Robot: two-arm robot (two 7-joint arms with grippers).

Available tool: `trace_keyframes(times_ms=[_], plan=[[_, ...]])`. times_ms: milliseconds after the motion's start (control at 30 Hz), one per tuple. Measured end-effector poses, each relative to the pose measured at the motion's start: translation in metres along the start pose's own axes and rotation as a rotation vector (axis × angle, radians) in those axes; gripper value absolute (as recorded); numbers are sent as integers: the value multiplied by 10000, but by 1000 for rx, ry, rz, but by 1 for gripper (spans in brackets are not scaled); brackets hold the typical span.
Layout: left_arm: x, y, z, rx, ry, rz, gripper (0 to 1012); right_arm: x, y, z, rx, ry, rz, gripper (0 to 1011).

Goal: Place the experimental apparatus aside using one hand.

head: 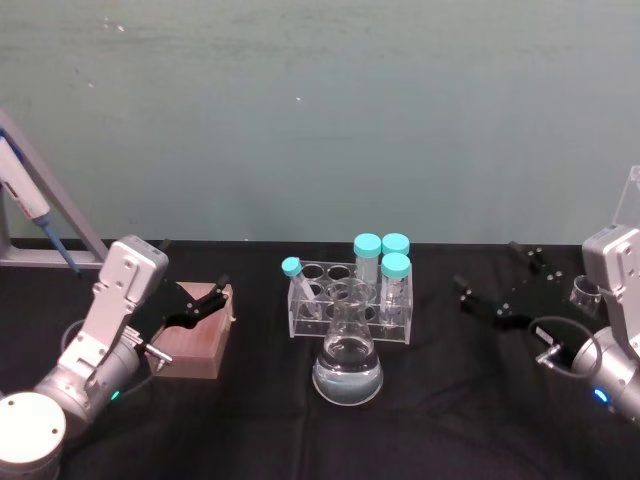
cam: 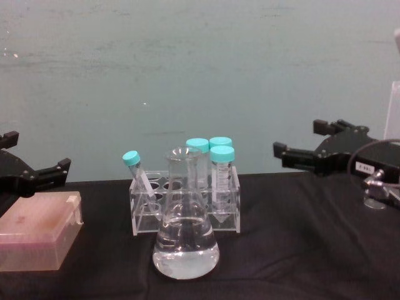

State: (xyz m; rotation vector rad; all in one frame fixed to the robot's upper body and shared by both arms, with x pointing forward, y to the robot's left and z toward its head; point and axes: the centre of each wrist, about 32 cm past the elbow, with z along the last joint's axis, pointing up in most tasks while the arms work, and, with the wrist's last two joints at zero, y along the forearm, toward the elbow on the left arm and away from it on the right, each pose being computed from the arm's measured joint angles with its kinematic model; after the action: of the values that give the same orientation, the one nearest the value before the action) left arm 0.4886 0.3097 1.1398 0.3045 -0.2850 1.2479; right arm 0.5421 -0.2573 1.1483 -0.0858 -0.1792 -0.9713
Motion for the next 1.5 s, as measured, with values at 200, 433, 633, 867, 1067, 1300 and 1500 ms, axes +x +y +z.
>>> trace_keyframes(times_ms=[200,433,633,867,1067,1300,1500], plan=[[0,0,0,0,0,0,1000,-48,-31,-4,11,5,86,1003],[0,0,0,0,0,0,1000,-80,-27,-16,13,1,177,1003],[0,0,0,0,0,0,1000,-86,9,-33,6,15,241,1003],[0,0,0,0,0,0,1000,-78,73,-51,2,22,303,1003],[0,0,0,0,0,0,1000,-74,125,-61,6,35,349,1003],[0,0,0,0,0,0,1000,-51,189,-71,13,59,390,1003],[0,0,0,0,0,0,1000,-28,243,-85,21,73,421,1003]])
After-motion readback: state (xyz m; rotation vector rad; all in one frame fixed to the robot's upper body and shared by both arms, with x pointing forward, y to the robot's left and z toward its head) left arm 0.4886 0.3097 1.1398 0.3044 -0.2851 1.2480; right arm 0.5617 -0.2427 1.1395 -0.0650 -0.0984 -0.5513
